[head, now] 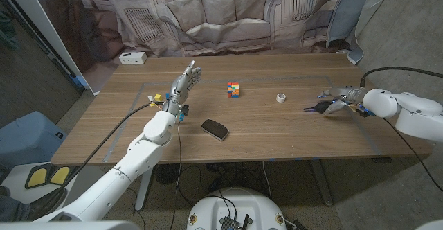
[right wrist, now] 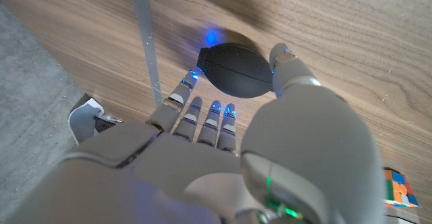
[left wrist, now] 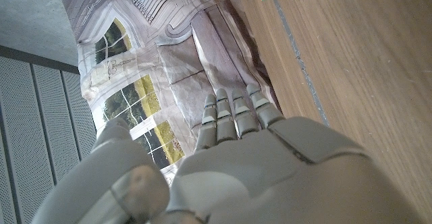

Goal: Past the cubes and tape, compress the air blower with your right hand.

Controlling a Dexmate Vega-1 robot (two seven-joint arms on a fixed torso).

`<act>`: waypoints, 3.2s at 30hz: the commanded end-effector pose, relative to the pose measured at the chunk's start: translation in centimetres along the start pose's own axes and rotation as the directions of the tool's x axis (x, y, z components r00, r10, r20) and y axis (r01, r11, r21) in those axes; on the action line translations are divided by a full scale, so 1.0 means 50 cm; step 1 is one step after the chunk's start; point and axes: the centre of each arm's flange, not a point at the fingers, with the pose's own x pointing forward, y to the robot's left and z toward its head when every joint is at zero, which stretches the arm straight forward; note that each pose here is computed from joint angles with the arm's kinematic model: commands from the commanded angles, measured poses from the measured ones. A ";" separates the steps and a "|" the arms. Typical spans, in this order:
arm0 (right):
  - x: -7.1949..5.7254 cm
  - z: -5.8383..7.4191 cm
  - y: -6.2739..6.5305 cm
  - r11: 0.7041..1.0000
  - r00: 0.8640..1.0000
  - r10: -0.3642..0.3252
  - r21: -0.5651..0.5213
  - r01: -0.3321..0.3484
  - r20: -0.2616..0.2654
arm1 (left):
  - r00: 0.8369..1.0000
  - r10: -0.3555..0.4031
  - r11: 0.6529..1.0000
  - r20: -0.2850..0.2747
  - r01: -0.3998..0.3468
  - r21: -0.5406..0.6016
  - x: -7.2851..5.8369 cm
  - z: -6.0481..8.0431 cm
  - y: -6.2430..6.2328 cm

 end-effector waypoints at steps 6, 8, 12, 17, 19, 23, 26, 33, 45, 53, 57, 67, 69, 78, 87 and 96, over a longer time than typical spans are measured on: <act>0.009 0.002 0.022 0.999 0.999 -0.032 -0.024 0.033 0.013 | 1.000 -0.002 1.000 0.004 0.002 0.002 -0.003 0.003 -0.002; 0.009 0.002 0.025 0.999 0.999 -0.042 -0.031 0.043 0.019 | 1.000 -0.003 1.000 0.005 0.003 0.004 -0.004 0.004 -0.001; 0.011 0.000 0.031 0.998 0.999 -0.048 -0.039 0.049 0.017 | 1.000 -0.003 1.000 0.004 0.003 0.003 -0.005 0.004 0.000; 0.014 -0.003 0.036 0.998 0.999 -0.051 -0.030 0.051 0.013 | 1.000 -0.003 1.000 0.001 0.003 0.003 -0.005 0.003 0.001; 0.015 -0.004 0.038 0.998 0.999 -0.052 -0.029 0.053 0.008 | 1.000 -0.003 1.000 0.000 0.003 0.002 -0.005 0.003 0.002; 0.017 -0.006 0.042 0.998 0.998 -0.060 -0.021 0.061 0.008 | 1.000 -0.005 1.000 0.001 0.005 0.003 -0.003 0.003 0.003; 0.017 -0.006 0.045 0.997 0.997 -0.075 -0.025 0.075 0.010 | 1.000 -0.008 1.000 -0.002 0.008 0.002 -0.001 0.002 0.003; 0.023 -0.006 0.052 0.996 0.996 -0.091 -0.019 0.091 0.003 | 1.000 -0.010 1.000 -0.006 0.010 -0.002 0.001 -0.002 0.001; 0.032 0.000 0.056 0.993 0.993 -0.117 -0.016 0.118 0.019 | 1.000 -0.010 1.000 -0.010 0.010 -0.006 0.006 -0.005 0.004; 0.031 -0.001 0.057 0.989 0.989 -0.145 -0.013 0.145 0.023 | 1.000 -0.015 1.000 -0.014 0.015 -0.006 0.012 -0.007 0.003; 0.028 0.000 0.056 0.986 0.986 -0.164 -0.007 0.164 0.024 | 1.000 -0.017 1.000 -0.015 0.017 -0.008 0.015 -0.007 0.003; 0.025 0.000 0.056 0.983 0.983 -0.184 0.006 0.184 0.020 | 1.000 -0.022 1.000 -0.012 0.022 -0.009 0.021 -0.007 0.003; 0.023 0.000 0.055 0.982 0.982 -0.190 0.008 0.190 0.015 | 1.000 -0.021 1.000 -0.013 0.021 -0.010 0.022 -0.007 0.003; 0.014 -0.001 0.053 0.978 0.979 -0.204 0.034 0.204 0.005 | 1.000 -0.022 1.000 -0.015 0.021 -0.018 0.024 -0.014 0.005; 0.002 -0.001 0.049 0.969 0.973 -0.232 0.086 0.233 -0.018 | 1.000 -0.023 0.999 -0.011 0.023 -0.023 0.028 -0.016 0.009; -0.006 0.002 0.049 0.953 0.962 -0.271 0.129 0.273 -0.029 | 1.000 -0.026 0.999 -0.009 0.026 -0.023 0.033 -0.017 0.015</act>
